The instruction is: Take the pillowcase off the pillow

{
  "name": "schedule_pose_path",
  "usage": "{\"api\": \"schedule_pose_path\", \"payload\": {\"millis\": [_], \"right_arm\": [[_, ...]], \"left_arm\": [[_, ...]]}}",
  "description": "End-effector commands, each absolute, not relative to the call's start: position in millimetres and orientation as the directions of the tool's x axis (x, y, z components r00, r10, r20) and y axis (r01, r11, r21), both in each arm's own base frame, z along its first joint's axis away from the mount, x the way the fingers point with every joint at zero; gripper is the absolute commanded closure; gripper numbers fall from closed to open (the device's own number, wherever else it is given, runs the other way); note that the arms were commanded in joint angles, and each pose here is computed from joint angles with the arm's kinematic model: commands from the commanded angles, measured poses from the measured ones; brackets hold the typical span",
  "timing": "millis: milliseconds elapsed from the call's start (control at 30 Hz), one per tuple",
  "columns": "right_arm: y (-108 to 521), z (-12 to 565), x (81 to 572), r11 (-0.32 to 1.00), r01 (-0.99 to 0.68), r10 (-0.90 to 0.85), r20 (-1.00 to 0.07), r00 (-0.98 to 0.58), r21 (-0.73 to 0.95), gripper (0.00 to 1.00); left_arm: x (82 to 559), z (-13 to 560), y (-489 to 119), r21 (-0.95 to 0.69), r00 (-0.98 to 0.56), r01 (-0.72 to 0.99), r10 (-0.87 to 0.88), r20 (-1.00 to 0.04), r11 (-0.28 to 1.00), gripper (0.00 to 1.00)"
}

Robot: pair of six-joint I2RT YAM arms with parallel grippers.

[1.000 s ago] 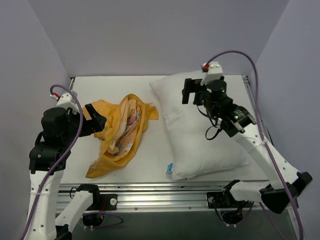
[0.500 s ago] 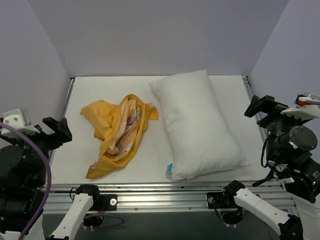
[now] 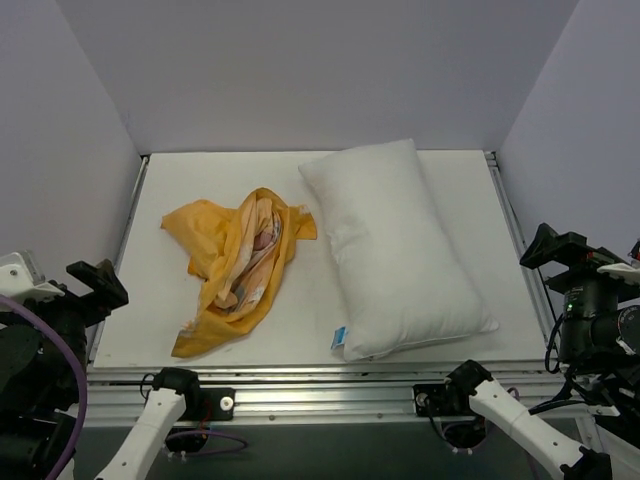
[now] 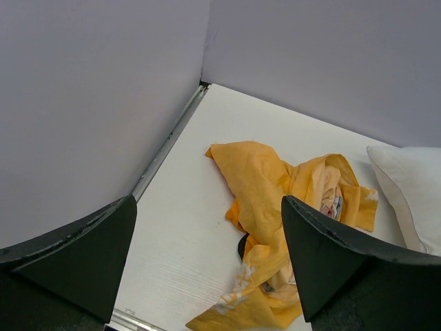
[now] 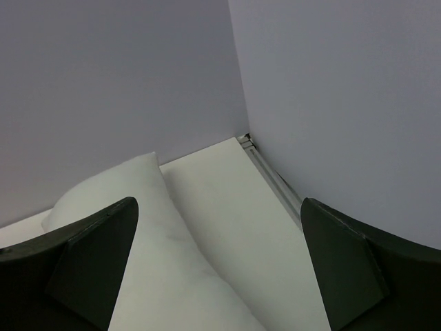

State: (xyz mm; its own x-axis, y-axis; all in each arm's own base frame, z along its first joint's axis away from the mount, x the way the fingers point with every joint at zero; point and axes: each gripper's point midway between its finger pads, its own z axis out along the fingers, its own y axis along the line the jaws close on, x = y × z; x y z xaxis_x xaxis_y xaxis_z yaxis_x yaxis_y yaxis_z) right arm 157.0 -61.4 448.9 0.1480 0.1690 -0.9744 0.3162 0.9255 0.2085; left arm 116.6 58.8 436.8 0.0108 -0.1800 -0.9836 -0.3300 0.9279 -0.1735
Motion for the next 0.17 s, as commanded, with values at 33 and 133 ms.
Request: {"api": "schedule_pose_path", "payload": {"millis": [33, 133], "right_arm": [[-69.4, 450.8, 153.1, 0.912, 0.347, 0.165, -0.971, 0.172, 0.217, 0.0], [-70.6, 451.2, 152.6, 0.91, 0.353, 0.164, -0.971, 0.176, 0.218, 0.0]], "left_arm": [[113.4, 430.4, 63.9, -0.18, 0.015, -0.354, -0.186, -0.982, 0.918, 0.06], [114.5, 428.0, 62.9, -0.183, 0.015, -0.349, -0.19, -0.982, 0.919, 0.06]]}}
